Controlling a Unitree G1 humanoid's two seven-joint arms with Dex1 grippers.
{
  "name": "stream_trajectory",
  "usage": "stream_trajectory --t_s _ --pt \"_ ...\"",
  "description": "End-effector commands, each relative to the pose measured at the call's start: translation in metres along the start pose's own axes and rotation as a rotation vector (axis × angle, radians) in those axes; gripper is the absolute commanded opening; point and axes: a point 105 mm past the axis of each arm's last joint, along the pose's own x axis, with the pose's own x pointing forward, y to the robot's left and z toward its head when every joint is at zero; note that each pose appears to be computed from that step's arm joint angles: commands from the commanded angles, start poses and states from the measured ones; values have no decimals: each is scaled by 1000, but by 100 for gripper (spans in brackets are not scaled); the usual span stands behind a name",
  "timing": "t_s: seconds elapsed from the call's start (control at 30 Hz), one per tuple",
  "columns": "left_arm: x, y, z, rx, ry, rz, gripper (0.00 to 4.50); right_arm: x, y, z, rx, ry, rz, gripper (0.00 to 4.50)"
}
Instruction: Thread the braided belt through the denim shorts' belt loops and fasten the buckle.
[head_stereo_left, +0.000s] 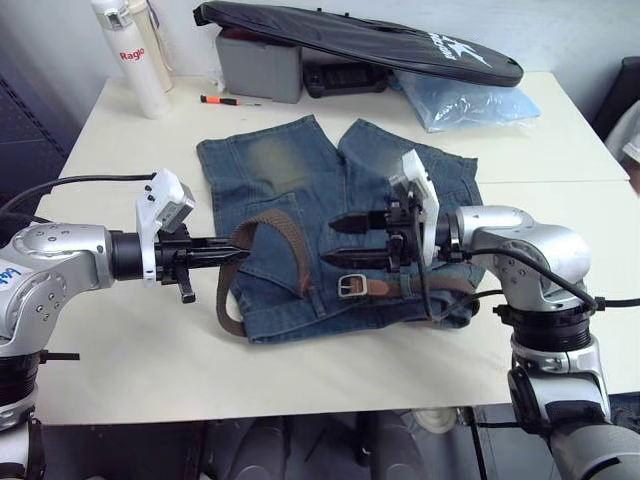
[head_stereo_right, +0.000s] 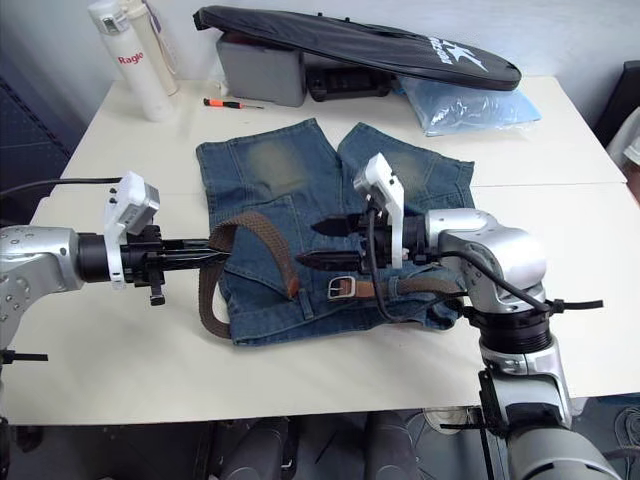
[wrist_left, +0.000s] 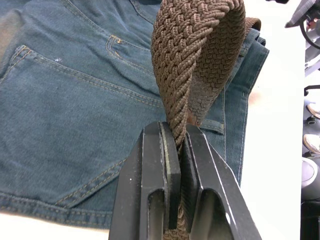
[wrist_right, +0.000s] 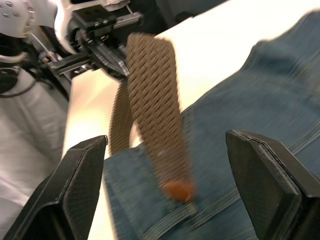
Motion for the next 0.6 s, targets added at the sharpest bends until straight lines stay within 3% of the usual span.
stream_trajectory --t_s 0.03,0.2,0.4,0.6 --pt "3 -2 10 38 -38 -20 0 16 4 -15 94 -35 41 406" --pt "3 -1 11 39 -46 -20 0 29 -12 -35 160 -36 7 406" --pt "8 -2 9 37 -45 -25 0 34 -6 -44 183 25 -45 406" --pt "18 -2 5 27 -38 -41 0 22 -15 -58 257 83 -283 406"
